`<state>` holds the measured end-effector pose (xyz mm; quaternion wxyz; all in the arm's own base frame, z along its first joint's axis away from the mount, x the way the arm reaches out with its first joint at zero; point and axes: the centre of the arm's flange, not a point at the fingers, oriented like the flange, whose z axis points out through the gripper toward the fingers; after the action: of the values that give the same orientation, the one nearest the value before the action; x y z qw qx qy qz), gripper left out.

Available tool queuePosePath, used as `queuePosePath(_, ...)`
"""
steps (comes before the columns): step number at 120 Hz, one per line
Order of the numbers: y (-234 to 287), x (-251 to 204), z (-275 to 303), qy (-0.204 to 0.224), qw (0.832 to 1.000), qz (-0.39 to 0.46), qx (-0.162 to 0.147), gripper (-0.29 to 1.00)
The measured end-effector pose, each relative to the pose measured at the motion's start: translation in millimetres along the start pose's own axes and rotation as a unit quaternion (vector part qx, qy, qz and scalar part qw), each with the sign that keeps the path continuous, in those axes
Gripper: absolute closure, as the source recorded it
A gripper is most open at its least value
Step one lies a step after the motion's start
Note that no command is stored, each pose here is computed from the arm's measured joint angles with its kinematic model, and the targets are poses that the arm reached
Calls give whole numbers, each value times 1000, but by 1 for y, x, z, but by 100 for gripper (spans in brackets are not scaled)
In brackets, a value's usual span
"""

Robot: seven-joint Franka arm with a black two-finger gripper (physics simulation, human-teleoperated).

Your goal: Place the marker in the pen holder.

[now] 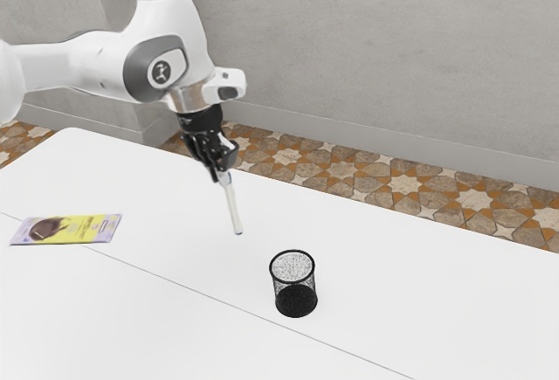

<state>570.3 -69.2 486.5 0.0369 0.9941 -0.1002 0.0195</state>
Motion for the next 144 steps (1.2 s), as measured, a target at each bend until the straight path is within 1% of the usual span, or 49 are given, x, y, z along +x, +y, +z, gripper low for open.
queuePosePath(15, 34, 2, 3, -4, 1000, 19, -1, 70)
queuePosePath(27, 52, 2, 5, -6, 1000, 26, -1, 70)
queuePosePath(50, 63, 3, 8, -7, 1000, 19, -1, 70)
queuePosePath(74, 84, 9, 4, 1, 1000, 20, 0, 69)
queuePosePath(93, 106, 12, 17, -6, 1000, 25, 3, 69)
queuePosePath(113, 107, 16, 34, -15, 1000, 13, 6, 69)
queuePosePath(130, 118, 18, 49, -23, 1000, 13, 8, 69)
queuePosePath(132, 119, 19, 51, -24, 1000, 13, 8, 69)
queuePosePath(144, 122, 19, 53, -24, 1000, 12, 9, 46)
